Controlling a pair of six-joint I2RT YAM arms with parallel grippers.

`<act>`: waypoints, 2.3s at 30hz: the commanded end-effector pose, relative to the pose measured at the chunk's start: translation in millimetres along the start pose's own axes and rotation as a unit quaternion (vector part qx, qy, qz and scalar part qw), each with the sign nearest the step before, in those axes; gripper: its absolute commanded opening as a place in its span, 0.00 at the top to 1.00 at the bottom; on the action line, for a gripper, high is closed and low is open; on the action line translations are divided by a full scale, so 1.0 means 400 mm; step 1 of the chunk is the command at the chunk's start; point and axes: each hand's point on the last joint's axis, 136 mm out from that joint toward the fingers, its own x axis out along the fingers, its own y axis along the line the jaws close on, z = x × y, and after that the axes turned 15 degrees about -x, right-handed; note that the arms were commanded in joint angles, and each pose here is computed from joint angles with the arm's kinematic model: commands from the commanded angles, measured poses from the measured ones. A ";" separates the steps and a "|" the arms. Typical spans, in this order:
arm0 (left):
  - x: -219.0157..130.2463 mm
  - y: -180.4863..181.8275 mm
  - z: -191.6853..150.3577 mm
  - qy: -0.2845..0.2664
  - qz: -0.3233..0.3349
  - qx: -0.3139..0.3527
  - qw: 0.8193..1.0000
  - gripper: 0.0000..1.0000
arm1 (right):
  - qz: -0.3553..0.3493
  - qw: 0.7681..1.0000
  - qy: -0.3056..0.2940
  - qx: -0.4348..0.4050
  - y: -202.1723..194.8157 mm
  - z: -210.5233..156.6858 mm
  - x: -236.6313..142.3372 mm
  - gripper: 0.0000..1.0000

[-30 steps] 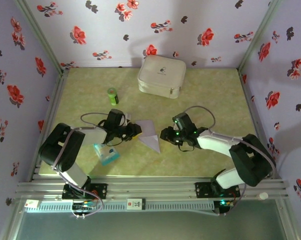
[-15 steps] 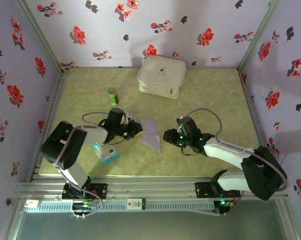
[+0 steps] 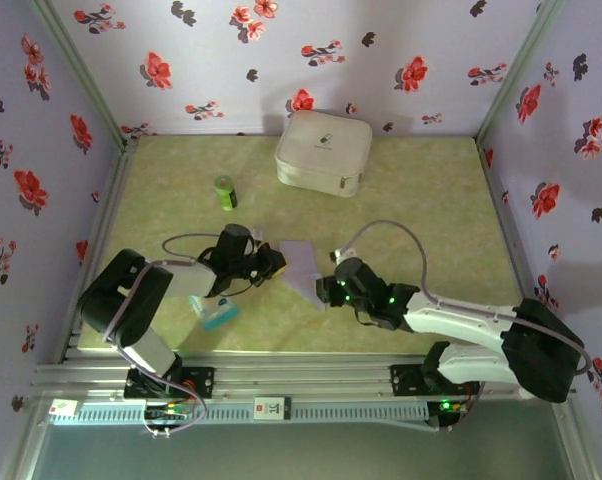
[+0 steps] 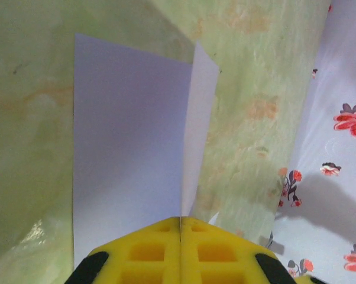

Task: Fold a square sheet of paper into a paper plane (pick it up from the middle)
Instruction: Fourth fold the wing at the center of the table.

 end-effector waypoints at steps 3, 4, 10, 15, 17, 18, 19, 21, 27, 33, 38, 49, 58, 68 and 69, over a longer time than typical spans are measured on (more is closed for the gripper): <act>-0.026 -0.027 0.015 -0.052 -0.020 -0.009 0.998 0.94 | -0.064 0.990 -0.020 -0.124 -0.010 0.005 0.012 0.64; -0.027 -0.030 0.014 -0.050 -0.021 -0.007 0.999 0.93 | -0.063 0.989 -0.020 -0.132 -0.003 0.004 0.016 0.64; -0.025 -0.054 0.006 -0.038 -0.031 0.007 0.999 0.84 | -0.066 0.982 -0.011 -0.177 0.035 -0.007 0.040 0.63; -0.017 -0.075 -0.007 -0.018 -0.037 0.018 0.999 0.80 | -0.078 0.977 0.006 -0.199 0.045 -0.028 0.065 0.63; -0.015 -0.083 -0.013 -0.010 -0.041 0.021 0.999 0.79 | -0.078 0.976 0.010 -0.201 0.049 -0.036 0.073 0.63; -0.015 -0.087 -0.015 -0.008 -0.042 0.023 0.999 0.79 | -0.077 0.976 0.010 -0.202 0.052 -0.036 0.076 0.63; -0.014 -0.086 -0.015 -0.006 -0.041 0.024 0.999 0.79 | -0.078 0.976 0.012 -0.204 0.053 -0.039 0.080 0.63; -0.013 -0.085 -0.016 -0.005 -0.040 0.025 0.999 0.79 | -0.084 0.975 0.014 -0.206 0.049 -0.041 0.086 0.63; -0.010 -0.087 -0.018 -0.001 -0.041 0.025 0.999 0.79 | -0.101 0.970 0.025 -0.219 0.044 -0.042 0.106 0.62; -0.009 -0.088 -0.018 0.000 -0.040 0.025 0.999 0.79 | -0.111 0.969 0.034 -0.217 0.041 -0.053 0.127 0.65; -0.010 -0.087 -0.019 0.000 -0.040 0.025 0.999 0.81 | -0.120 0.970 0.038 -0.207 0.032 -0.066 0.137 0.68; -0.009 -0.086 -0.018 0.000 -0.039 0.025 0.999 0.88 | -0.123 0.971 0.038 -0.200 0.029 -0.069 0.134 0.75; -0.008 -0.082 -0.018 0.000 -0.036 0.024 0.999 0.91 | -0.119 0.973 0.035 -0.192 0.032 -0.065 0.136 0.82; -0.010 -0.070 -0.019 0.000 -0.030 0.022 0.999 0.92 | -0.122 0.975 0.026 -0.183 0.029 -0.052 0.132 0.79; -0.011 -0.068 -0.019 -0.001 -0.030 0.022 0.999 0.92 | -0.124 0.975 0.027 -0.181 0.026 -0.054 0.132 0.79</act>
